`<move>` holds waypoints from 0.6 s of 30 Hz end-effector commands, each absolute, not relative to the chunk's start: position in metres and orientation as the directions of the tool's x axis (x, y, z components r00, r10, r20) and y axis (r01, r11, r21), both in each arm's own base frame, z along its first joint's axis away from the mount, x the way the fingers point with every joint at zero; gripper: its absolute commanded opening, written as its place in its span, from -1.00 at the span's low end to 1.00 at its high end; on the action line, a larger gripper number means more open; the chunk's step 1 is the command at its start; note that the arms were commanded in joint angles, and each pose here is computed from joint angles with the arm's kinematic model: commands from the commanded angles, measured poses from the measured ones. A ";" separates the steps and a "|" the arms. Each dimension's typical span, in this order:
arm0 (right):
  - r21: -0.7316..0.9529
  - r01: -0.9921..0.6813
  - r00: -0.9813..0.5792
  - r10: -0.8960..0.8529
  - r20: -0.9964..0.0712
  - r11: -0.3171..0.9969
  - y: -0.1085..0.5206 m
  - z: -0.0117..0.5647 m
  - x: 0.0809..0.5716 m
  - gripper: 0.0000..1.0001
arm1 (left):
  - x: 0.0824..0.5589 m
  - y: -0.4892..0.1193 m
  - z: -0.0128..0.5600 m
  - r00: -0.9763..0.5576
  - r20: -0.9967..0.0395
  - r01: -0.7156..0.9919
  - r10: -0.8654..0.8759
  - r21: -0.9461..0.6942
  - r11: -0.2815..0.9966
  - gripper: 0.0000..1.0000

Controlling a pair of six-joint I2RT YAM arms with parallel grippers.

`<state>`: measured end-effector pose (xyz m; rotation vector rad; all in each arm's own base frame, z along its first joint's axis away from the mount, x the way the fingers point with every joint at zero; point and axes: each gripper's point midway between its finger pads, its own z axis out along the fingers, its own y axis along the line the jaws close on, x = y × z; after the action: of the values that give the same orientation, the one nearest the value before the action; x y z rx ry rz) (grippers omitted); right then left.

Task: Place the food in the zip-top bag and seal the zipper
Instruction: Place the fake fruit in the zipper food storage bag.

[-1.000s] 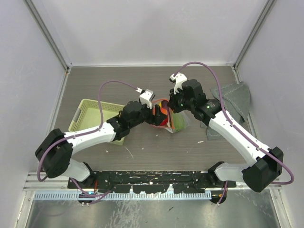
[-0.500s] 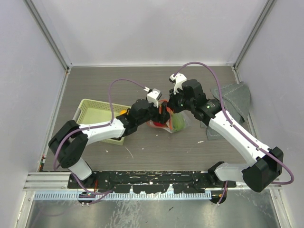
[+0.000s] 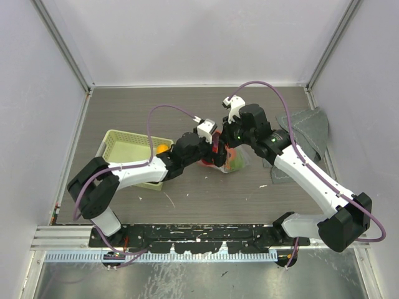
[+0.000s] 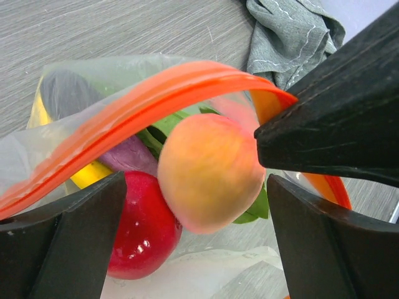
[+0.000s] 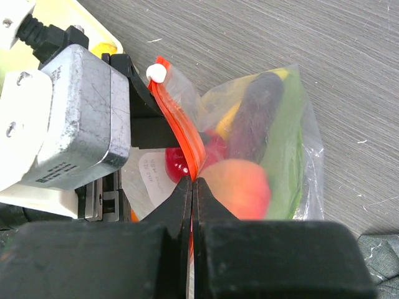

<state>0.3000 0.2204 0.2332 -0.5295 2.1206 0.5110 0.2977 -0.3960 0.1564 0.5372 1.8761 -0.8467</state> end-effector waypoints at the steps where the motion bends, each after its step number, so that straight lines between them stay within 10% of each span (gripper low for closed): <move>1: 0.157 -0.560 -0.457 -0.146 -0.877 0.814 0.223 0.260 0.303 -0.99 | 0.301 -0.391 0.203 -0.338 -0.939 0.690 -0.070 -0.297 0.660 0.93; 18: 0.162 -0.562 -0.461 -0.146 -0.875 0.811 0.225 0.259 0.303 -0.99 | 0.270 -0.313 0.211 -0.501 -0.860 0.463 -0.096 -0.360 0.810 0.96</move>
<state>0.3001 0.2205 0.2333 -0.5290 2.1200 0.5114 0.2745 -0.3427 0.2118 0.4264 1.9041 -0.7773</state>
